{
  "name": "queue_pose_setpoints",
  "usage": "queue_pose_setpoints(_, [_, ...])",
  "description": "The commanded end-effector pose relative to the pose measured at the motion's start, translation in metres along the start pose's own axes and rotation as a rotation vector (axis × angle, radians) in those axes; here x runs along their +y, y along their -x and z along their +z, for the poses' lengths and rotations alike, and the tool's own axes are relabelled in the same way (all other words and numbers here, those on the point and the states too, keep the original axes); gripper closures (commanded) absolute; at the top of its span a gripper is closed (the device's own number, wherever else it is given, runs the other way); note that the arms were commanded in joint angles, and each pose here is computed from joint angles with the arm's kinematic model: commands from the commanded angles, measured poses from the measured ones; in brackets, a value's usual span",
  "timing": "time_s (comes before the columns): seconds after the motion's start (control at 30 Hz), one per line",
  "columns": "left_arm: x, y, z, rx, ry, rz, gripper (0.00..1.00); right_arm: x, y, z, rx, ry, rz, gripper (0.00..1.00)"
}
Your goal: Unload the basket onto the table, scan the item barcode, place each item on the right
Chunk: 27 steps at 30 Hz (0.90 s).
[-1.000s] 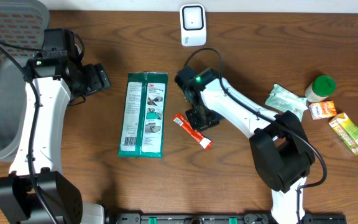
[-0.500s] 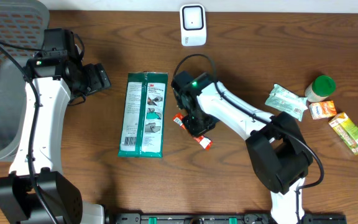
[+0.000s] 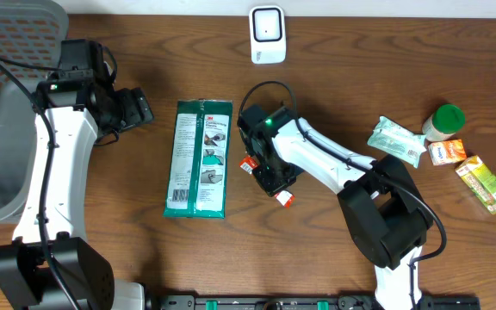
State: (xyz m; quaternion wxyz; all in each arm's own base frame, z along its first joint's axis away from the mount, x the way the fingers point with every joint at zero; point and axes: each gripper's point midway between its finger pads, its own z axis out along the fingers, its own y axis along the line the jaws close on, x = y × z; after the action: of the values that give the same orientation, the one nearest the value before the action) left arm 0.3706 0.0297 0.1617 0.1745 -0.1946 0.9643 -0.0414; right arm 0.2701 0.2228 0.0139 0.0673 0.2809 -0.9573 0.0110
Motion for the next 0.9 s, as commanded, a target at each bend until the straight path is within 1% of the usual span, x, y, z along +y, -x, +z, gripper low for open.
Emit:
queue_pose_setpoints(0.0, [0.002, 0.0, 0.001, 0.006, 0.005, 0.001, 0.07, 0.004, -0.003, 0.005, 0.002, -0.005, -0.019, 0.99])
queue_pose_setpoints(0.2, [0.002, 0.0, 0.001, 0.006, 0.005, 0.001, 0.08, -0.003, -0.001, 0.017, -0.021, -0.041, -0.019, 0.99])
queue_pose_setpoints(0.43, [0.002, 0.0, 0.001, 0.006, 0.005, 0.001, 0.08, -0.004, -0.001, 0.028, -0.035, -0.041, -0.019, 0.99])
queue_pose_setpoints(0.53, [0.002, 0.0, 0.001, 0.006, 0.005, 0.001, 0.08, -0.01, 0.003, 0.021, -0.049, -0.077, -0.017, 0.99])
queue_pose_setpoints(0.67, [0.002, 0.0, 0.001, 0.006, 0.005, 0.001, 0.07, -0.009, 0.017, -0.002, -0.103, -0.076, -0.014, 0.99])
queue_pose_setpoints(0.7, [0.002, 0.0, 0.001, 0.006, 0.005, 0.001, 0.08, -0.009, 0.021, -0.009, -0.117, -0.075, -0.014, 0.98])
queue_pose_setpoints(0.73, [0.002, 0.0, 0.001, 0.006, 0.005, 0.001, 0.08, -0.008, 0.024, -0.016, -0.132, -0.074, -0.014, 0.93])
queue_pose_setpoints(0.83, [0.002, 0.0, 0.001, 0.006, 0.005, 0.001, 0.08, -0.006, 0.031, -0.033, -0.169, -0.064, -0.014, 0.84])
queue_pose_setpoints(0.87, [0.002, 0.0, 0.001, 0.006, 0.005, 0.001, 0.08, -0.005, 0.031, -0.036, -0.174, -0.058, -0.015, 0.74])
